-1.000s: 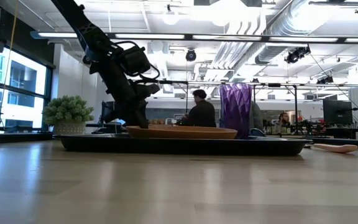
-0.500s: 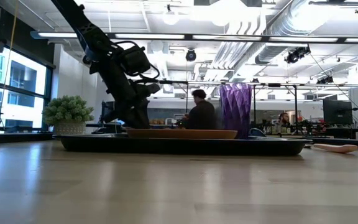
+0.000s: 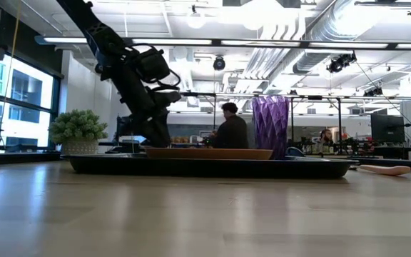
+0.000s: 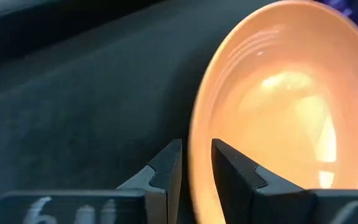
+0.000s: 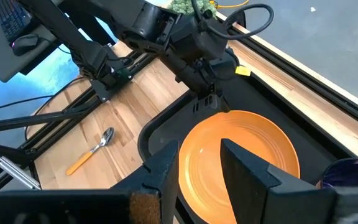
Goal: Pick and place plate/cup/fork/spoon on tray
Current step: Put the orange plate on the center of the black tray
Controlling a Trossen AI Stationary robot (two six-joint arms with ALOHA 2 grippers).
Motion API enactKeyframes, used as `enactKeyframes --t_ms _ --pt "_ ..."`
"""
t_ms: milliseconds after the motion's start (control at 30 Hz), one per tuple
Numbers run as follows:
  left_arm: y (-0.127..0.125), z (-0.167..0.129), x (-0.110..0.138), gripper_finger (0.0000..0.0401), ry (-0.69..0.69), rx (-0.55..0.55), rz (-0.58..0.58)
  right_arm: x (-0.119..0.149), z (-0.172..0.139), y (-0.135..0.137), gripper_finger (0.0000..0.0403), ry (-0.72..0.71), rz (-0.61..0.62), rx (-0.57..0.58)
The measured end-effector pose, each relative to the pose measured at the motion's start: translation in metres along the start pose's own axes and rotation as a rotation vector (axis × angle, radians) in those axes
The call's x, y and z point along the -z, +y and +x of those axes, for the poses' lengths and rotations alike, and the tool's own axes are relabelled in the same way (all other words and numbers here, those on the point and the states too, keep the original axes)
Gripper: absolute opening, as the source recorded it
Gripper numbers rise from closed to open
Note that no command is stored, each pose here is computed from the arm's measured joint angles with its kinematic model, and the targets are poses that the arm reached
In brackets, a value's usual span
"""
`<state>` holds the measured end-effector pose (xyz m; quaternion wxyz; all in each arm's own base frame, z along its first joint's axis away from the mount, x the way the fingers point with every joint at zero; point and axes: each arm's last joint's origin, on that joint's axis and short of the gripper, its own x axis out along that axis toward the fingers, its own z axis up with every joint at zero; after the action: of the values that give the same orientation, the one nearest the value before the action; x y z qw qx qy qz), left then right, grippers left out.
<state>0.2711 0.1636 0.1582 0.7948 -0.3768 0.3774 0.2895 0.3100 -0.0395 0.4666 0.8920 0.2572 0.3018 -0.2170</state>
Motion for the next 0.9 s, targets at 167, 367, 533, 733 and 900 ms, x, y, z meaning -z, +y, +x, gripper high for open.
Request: enactKeyframes --t_ms 167,367,533,733,900 --pt "0.011 -0.002 -0.001 0.0079 0.027 -0.038 -0.032 0.0 0.0 0.0 0.011 0.0 0.0 0.0" --pt "0.018 -0.005 -0.001 0.0079 0.059 -0.06 -0.065 0.001 -0.001 0.0 0.011 0.007 -0.008 0.0" --pt "0.017 -0.014 -0.003 0.0079 0.035 -0.048 -0.065 0.001 -0.007 -0.002 0.011 0.004 -0.008 0.0" --pt "0.008 -0.04 -0.01 0.0079 -0.052 0.0 -0.042 0.012 -0.016 -0.012 0.011 0.075 0.005 0.122" --pt "0.0 -0.071 -0.013 0.0079 -0.144 0.049 -0.024 0.026 -0.028 -0.025 0.011 0.141 0.052 0.303"
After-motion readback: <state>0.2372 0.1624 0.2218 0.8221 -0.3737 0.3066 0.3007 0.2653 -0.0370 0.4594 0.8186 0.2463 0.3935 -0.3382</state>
